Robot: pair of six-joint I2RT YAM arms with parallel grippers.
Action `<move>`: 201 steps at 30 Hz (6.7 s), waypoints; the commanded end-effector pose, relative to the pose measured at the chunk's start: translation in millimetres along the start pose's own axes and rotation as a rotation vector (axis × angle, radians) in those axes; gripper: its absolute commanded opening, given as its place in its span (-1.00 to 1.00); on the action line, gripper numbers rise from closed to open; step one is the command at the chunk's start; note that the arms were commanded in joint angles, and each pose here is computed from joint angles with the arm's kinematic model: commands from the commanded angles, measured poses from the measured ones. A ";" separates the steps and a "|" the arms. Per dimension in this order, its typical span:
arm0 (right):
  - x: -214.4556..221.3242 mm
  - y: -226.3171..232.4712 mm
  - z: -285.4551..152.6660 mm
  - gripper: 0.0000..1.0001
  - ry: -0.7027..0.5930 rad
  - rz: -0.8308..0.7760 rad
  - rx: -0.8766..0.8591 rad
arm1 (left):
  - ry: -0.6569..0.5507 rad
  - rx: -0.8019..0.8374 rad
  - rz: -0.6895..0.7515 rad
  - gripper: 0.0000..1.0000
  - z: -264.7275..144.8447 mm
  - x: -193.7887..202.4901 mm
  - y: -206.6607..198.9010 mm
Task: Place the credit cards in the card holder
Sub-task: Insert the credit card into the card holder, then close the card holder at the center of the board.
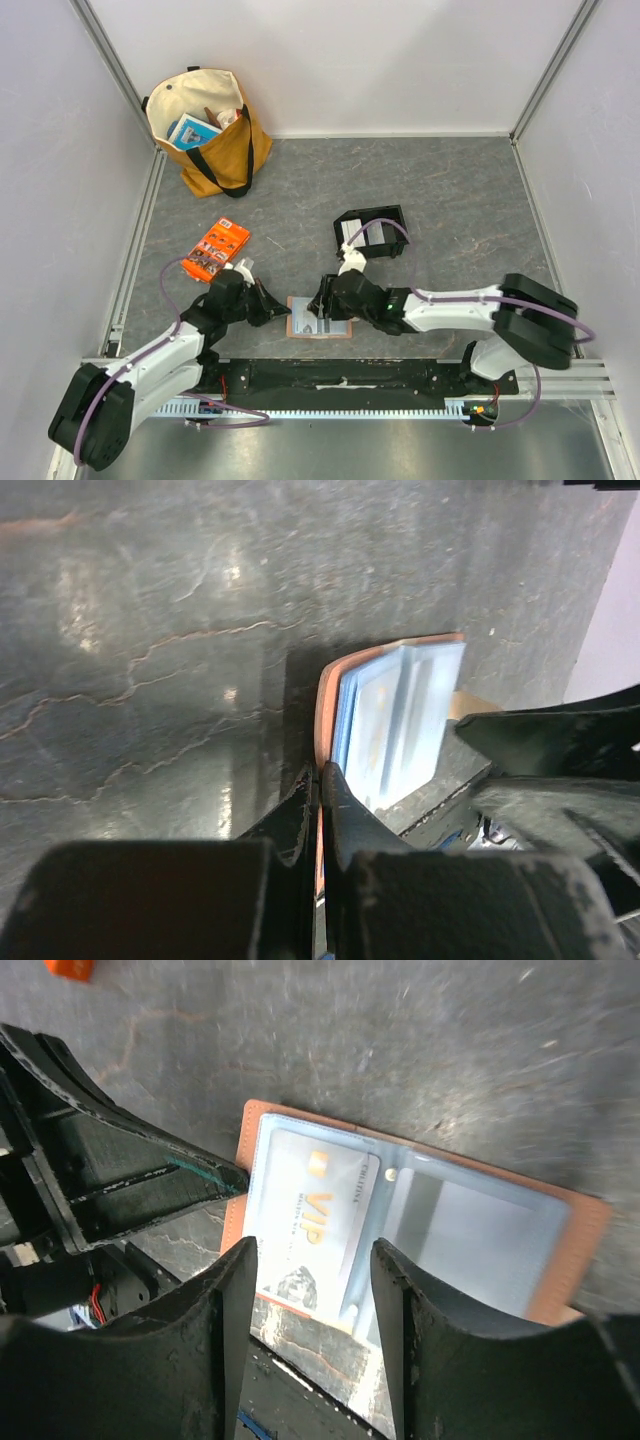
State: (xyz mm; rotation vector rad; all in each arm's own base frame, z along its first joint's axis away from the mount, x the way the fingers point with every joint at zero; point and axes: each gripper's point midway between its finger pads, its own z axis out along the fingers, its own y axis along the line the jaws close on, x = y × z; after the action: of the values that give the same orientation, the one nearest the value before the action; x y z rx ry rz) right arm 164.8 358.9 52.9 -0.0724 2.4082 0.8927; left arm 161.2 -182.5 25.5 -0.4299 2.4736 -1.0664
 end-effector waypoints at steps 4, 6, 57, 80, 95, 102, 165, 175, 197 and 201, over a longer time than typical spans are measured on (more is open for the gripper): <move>-46.9 -49.0 -54.4 0.17 -0.180 -0.088 0.282 | -0.010 0.049 0.133 -0.96 -11.8 -17.6 -34.8; -45.0 -59.4 -62.3 0.19 -0.173 -0.100 0.323 | 0.008 0.046 0.137 -0.96 -10.5 -16.9 -35.6; -12.2 -90.4 -63.1 -0.94 -0.139 0.035 0.327 | 0.203 0.162 0.357 -0.03 32.2 34.5 -149.1; -10.7 -84.4 -54.5 -0.90 -0.114 0.034 0.323 | 0.010 -0.058 0.425 -0.29 2.8 -10.5 -102.3; -8.7 -84.3 -50.9 -0.89 -0.099 0.028 0.328 | 0.071 -0.071 0.318 -0.80 18.6 -2.1 -65.5; -12.8 -78.7 -52.5 -0.90 -0.109 0.031 0.309 | 0.144 0.007 0.345 -0.95 26.9 15.9 -76.7; -35.0 -73.0 -48.3 -1.00 -0.039 0.029 0.169 | 0.210 -0.132 0.434 -0.97 55.0 50.1 -59.8; -18.9 -59.3 -39.1 -1.00 0.041 0.042 0.088 | 0.206 -0.142 0.450 -0.73 52.1 47.5 -60.4; -20.3 -73.0 -42.7 -1.00 0.048 -0.005 0.149 | 0.201 -0.182 0.492 -0.28 49.4 41.3 -57.5; -16.5 -69.7 -40.7 -1.00 0.063 0.010 0.127 | 0.190 -0.184 0.494 -0.10 47.2 39.6 -58.3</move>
State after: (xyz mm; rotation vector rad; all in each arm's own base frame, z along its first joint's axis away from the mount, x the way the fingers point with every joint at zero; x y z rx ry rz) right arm 173.6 271.0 41.6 -0.0273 2.5281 0.7172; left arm 148.4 -280.7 33.1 0.2103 2.6678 -0.8294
